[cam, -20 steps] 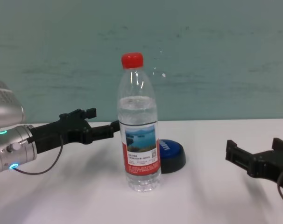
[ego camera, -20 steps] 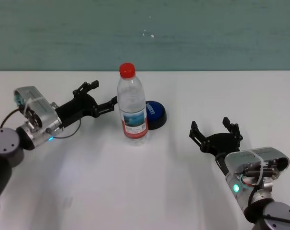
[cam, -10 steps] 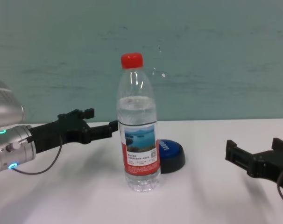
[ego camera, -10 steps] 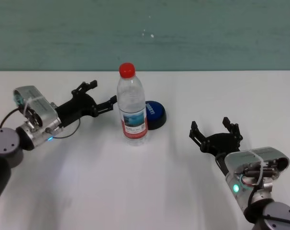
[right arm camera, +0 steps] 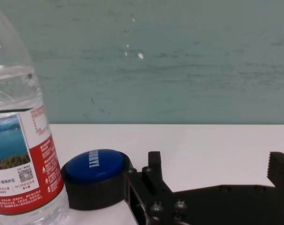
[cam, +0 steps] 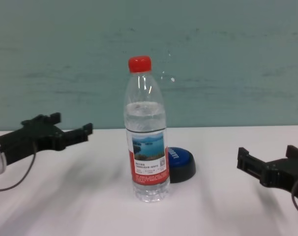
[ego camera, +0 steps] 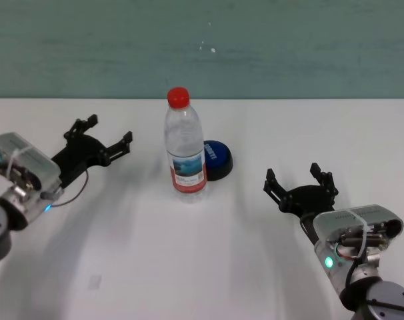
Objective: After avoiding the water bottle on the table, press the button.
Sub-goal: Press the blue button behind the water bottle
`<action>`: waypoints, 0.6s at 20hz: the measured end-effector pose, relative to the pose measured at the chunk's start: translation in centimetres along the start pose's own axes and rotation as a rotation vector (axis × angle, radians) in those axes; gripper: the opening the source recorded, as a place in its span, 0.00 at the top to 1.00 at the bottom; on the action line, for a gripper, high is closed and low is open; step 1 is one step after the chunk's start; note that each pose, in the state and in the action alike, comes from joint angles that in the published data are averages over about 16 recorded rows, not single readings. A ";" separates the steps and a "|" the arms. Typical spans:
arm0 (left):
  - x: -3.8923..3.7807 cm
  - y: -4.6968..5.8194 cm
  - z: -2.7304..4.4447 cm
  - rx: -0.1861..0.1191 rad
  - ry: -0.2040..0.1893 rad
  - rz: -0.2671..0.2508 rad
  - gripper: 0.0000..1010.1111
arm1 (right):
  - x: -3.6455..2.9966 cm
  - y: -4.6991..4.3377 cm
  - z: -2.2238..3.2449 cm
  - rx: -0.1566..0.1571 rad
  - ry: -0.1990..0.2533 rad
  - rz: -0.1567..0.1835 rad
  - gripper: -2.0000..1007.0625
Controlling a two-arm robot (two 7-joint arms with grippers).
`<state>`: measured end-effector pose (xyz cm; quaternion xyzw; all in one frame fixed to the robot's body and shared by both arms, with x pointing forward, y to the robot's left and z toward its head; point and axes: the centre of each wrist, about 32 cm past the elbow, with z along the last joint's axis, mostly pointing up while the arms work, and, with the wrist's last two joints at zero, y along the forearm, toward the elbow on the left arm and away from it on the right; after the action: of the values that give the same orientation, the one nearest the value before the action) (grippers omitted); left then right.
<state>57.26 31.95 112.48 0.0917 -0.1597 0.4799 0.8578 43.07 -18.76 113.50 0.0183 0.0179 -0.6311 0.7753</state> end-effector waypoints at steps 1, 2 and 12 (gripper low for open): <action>-0.28 0.5 0.27 0.005 -0.001 0.020 0.01 | 0.00 0.00 0.00 0.000 0.000 0.000 0.00; -0.60 1.0 0.55 0.009 -0.002 0.040 0.01 | 0.00 0.00 0.00 0.000 0.000 0.000 0.00; -4.69 5.8 3.48 0.036 0.000 0.217 0.01 | 0.00 0.00 0.00 0.000 0.000 0.000 0.00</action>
<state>49.35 30.19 114.05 0.0892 -0.1599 0.5726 0.7991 43.07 -18.76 113.50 0.0183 0.0179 -0.6311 0.7753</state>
